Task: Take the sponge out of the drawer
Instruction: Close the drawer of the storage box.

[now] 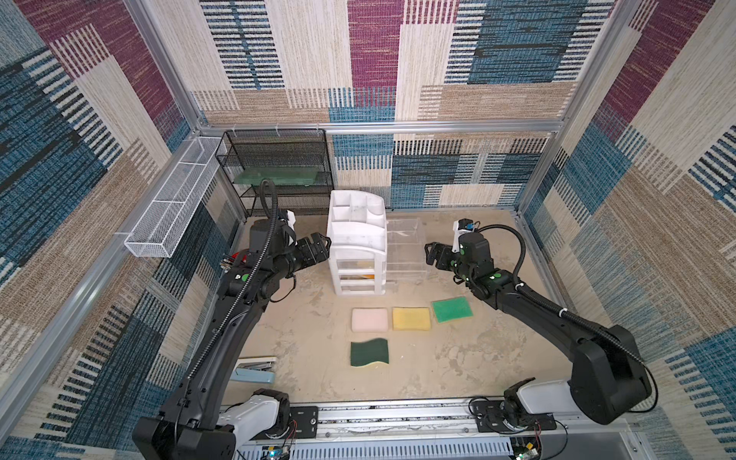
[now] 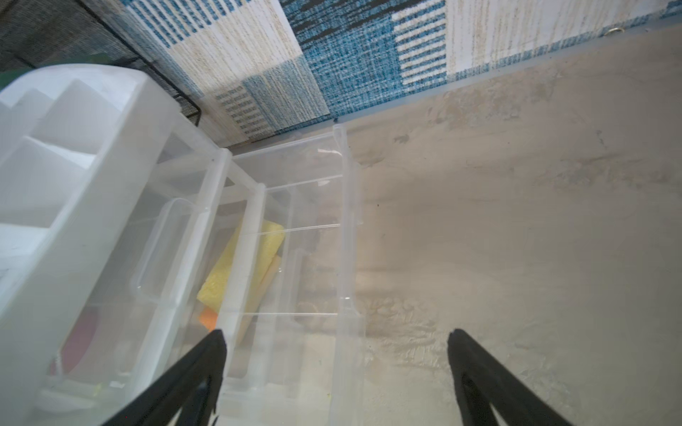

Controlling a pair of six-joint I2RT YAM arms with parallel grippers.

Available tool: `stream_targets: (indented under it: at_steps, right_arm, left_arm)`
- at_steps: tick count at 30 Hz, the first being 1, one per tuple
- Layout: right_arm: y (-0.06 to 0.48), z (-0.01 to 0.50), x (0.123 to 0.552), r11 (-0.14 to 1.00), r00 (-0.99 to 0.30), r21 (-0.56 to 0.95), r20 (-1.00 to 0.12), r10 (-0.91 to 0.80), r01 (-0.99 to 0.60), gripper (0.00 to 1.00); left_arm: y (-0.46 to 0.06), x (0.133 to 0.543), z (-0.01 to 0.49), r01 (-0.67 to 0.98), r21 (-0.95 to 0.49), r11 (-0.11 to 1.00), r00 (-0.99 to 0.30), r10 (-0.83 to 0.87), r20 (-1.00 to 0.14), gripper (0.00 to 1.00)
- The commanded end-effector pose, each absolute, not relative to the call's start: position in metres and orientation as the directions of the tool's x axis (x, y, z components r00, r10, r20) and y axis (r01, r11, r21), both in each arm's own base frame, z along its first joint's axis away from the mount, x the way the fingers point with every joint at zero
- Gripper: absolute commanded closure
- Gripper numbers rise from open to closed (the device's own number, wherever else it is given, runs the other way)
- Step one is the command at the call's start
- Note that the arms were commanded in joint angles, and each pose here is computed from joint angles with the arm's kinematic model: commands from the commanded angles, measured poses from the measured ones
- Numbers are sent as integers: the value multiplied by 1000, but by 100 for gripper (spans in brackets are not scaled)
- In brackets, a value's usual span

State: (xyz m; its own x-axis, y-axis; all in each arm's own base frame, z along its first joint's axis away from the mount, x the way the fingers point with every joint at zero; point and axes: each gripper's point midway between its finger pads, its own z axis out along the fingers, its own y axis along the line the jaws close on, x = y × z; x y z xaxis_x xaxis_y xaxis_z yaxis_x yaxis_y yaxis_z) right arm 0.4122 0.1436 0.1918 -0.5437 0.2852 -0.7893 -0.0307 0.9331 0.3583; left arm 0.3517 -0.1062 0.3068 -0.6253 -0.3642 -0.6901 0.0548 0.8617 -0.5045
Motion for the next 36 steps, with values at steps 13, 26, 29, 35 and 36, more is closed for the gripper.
stream_targets:
  at_steps: [13, 26, 29, 35, 36]
  right_arm:
    - [96, 145, 439, 954, -630, 299, -734, 255, 38, 5]
    - [107, 124, 453, 969, -706, 245, -684, 180, 10, 5]
    - [109, 117, 456, 970, -722, 244, -670, 171, 3, 5]
    - [125, 109, 458, 967, -743, 251, -654, 139, -40, 5]
    - [129, 109, 459, 966, -744, 253, -655, 134, -48, 5]
  left_arm:
    - [-130, 397, 286, 170, -525, 834, -681, -286, -674, 10]
    - [-132, 413, 266, 161, -565, 809, -736, -283, -615, 16]
    - [-132, 413, 263, 158, -566, 809, -740, -283, -610, 16]
    - [-137, 415, 257, 159, -583, 796, -757, -281, -590, 17]
    - [-136, 415, 256, 156, -585, 796, -759, -283, -587, 17]
